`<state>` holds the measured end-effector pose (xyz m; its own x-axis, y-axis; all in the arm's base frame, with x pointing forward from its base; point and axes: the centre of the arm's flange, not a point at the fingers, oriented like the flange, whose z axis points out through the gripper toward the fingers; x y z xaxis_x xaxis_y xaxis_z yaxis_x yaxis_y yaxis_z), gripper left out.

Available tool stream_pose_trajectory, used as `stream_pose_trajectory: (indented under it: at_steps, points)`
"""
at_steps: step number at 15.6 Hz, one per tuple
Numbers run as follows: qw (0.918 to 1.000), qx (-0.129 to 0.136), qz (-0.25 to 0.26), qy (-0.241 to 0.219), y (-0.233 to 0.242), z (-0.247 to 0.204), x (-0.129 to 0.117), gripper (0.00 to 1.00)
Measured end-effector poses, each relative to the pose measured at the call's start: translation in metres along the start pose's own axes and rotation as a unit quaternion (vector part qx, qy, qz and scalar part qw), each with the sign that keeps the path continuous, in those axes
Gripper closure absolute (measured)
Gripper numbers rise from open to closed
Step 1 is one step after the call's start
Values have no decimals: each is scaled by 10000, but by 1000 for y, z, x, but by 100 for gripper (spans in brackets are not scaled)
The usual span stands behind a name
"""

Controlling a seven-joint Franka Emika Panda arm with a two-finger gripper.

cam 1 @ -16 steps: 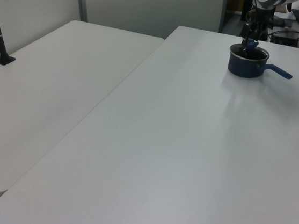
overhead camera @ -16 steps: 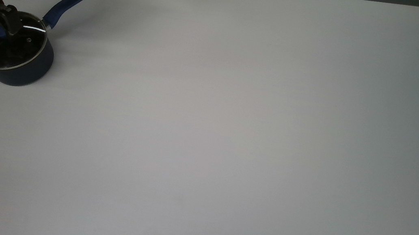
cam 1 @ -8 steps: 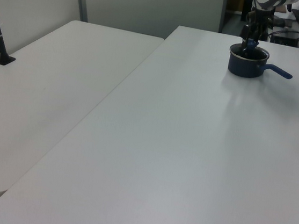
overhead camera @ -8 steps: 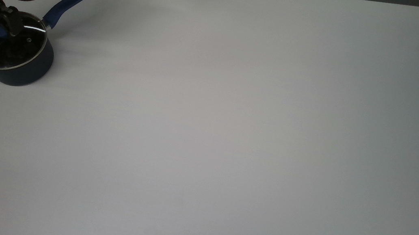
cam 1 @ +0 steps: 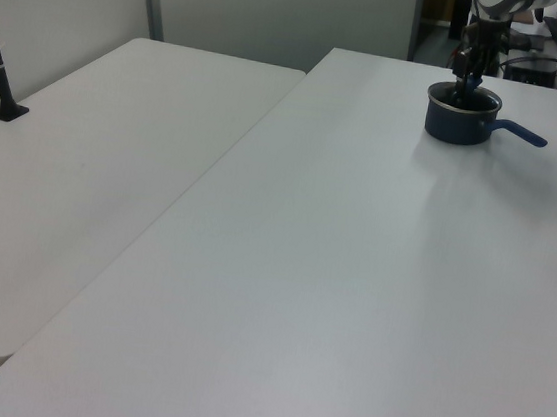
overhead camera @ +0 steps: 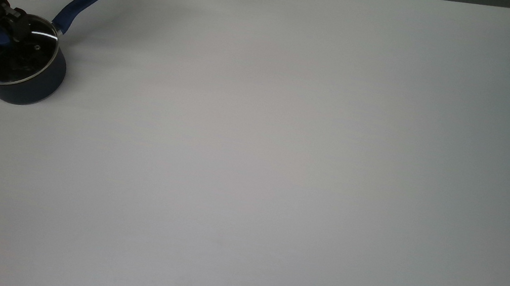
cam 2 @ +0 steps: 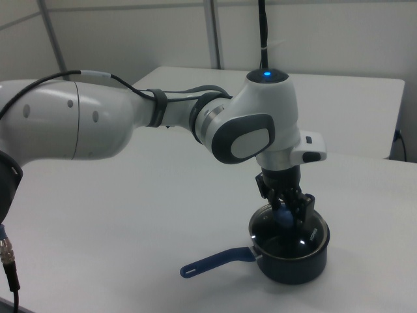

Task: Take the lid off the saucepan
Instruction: 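Lift the glass lid off and set it on the table beside the pan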

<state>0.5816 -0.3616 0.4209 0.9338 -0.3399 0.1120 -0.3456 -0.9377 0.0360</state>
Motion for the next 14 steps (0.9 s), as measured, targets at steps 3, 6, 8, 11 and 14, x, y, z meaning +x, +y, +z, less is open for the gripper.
stream_pose_trajectory:
  at_steps: [3,6,8,11,14]
  points:
    - [10000,40,-54,-41,-4,-14,-1,40]
    - [9993,152,-335,-97,-38,-43,-2,40]
    - [9975,189,-668,-153,-80,-59,-3,40]
    - [9937,205,-1063,-278,-164,-72,-10,40]
    - [9905,20,-1281,-492,-247,-59,-30,40]
